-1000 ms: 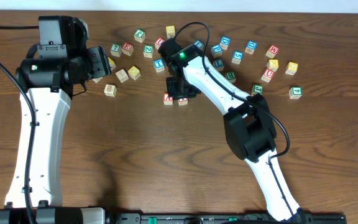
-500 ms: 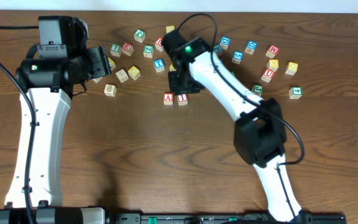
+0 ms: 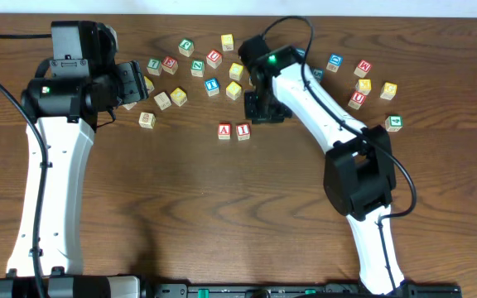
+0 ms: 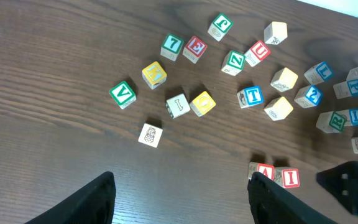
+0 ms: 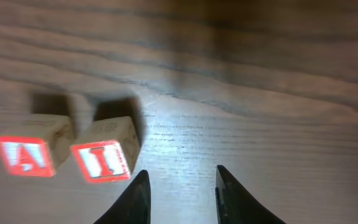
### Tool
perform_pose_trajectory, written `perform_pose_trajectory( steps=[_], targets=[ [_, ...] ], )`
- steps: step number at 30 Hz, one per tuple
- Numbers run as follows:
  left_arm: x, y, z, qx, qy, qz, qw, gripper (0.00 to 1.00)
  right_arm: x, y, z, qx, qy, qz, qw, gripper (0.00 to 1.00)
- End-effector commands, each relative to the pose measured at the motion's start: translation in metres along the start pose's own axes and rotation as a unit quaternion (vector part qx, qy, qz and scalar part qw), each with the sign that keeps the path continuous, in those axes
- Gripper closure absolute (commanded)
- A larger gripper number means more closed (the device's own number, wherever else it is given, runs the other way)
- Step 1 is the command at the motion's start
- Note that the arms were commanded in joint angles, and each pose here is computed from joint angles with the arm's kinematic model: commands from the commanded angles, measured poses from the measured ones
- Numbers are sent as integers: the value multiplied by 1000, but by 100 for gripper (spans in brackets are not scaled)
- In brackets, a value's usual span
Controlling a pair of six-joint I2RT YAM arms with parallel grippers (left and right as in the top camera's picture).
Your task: Spell out AI2
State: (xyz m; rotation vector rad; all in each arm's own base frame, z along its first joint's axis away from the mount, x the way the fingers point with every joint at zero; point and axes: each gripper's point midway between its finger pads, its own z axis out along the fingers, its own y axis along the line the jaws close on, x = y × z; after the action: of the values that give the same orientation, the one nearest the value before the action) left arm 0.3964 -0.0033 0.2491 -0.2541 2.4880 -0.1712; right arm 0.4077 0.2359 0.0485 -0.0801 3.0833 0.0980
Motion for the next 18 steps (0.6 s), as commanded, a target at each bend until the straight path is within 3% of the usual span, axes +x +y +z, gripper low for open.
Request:
perform_pose_trajectory(
  steps=[1, 18],
  targets=[
    [-2, -1, 0, 3, -1, 1, 1000, 33, 12, 4, 20, 4, 15, -12, 1000, 71],
    [-2, -1, 0, 3, -1, 1, 1000, 32, 24, 23, 45, -36, 23, -19, 999, 71]
  ],
)
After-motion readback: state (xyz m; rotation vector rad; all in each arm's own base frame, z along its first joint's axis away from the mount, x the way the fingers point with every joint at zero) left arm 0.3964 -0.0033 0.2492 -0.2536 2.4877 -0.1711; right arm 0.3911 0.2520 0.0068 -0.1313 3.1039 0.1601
